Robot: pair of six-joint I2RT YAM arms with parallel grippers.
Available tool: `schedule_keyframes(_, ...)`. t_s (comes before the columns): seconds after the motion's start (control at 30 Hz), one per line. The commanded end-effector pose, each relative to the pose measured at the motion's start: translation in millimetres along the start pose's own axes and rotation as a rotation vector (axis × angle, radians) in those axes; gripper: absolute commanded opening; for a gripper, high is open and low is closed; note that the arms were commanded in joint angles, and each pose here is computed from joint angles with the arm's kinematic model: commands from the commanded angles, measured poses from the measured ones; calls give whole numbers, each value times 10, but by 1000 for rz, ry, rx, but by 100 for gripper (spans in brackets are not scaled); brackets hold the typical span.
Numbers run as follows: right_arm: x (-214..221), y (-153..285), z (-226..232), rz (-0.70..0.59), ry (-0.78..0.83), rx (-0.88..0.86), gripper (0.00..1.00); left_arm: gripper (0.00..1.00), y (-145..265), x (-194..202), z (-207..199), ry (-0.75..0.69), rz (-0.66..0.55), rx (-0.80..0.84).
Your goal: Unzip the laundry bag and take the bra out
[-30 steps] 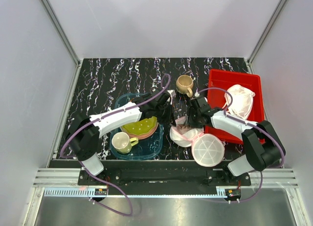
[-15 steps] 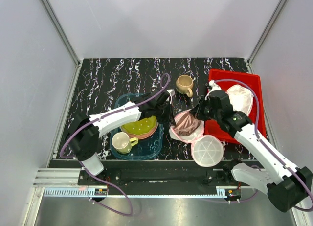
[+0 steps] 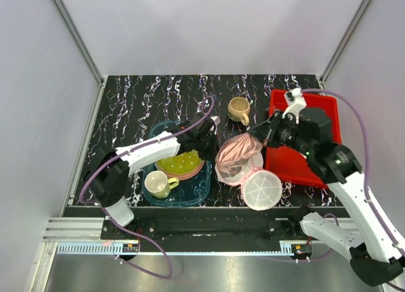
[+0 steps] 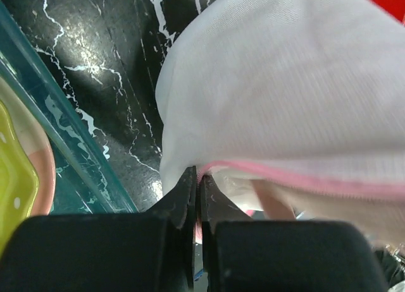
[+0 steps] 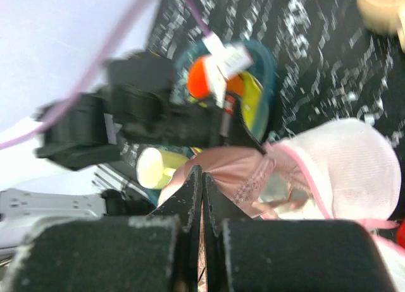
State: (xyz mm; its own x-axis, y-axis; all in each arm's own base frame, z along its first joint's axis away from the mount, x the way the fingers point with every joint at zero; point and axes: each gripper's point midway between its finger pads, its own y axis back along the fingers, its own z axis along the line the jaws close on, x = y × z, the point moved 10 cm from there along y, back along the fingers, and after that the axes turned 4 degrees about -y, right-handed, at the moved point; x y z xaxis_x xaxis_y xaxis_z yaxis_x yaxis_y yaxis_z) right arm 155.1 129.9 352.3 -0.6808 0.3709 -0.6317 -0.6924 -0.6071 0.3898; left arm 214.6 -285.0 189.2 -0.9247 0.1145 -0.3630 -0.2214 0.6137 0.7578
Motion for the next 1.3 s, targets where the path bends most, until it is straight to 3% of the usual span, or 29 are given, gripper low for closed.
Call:
schedule_keyframes(0.0, -310, 413, 381, -169, 39, -134, 0, 0, 29, -30, -33, -6, -38, 37)
schedule_keyframes(0.07, -405, 477, 434, -235, 55, -133, 0, 0, 44, -31, -30, -6, -42, 37)
schedule_keyframes(0.2, -676, 510, 378, -427, 117, 58, 0, 0, 88, -27, -56, -10, -44, 49)
schedule_keyframes(0.37, -976, 624, 445, -552, 183, 195, 0, 0, 163, -14, -60, -22, -55, 44)
schedule_keyframes(0.5, -1108, 607, 265, -657, 209, 443, 0, 0, 222, -10, -77, -27, -66, 51)
schedule_keyframes(0.67, -1040, 407, -143, -651, 235, 743, 0, 0, 330, -8, -122, -28, -90, 76)
schedule_keyframes(1.03, -650, 65, -1377, -430, -45, 951, 0, 0, 563, -69, -237, -68, -136, 94)
schedule_keyframes(1.07, -608, 17, -1506, -408, -85, 992, 7, 0, 571, -81, -245, -73, -139, 94)
schedule_keyframes(1.1, -589, -4, -1558, -386, -107, 1004, 27, 0, 600, -114, -280, -79, -148, 102)
schedule_keyframes(1.13, -576, -22, -1582, -355, -125, 1006, 54, 0, 602, -130, -288, -89, -150, 101)
schedule_keyframes(1.17, -567, -83, -1599, -319, -141, 993, 90, 0, 603, -142, -293, -91, -150, 96)
schedule_keyframes(1.2, -565, -91, -1585, -304, -148, 981, 99, 0, 601, -176, -316, -95, -154, 97)
schedule_keyframes(1.27, -625, -79, -1493, -312, -153, 927, 100, 0, 593, -202, -333, -106, -151, 102)
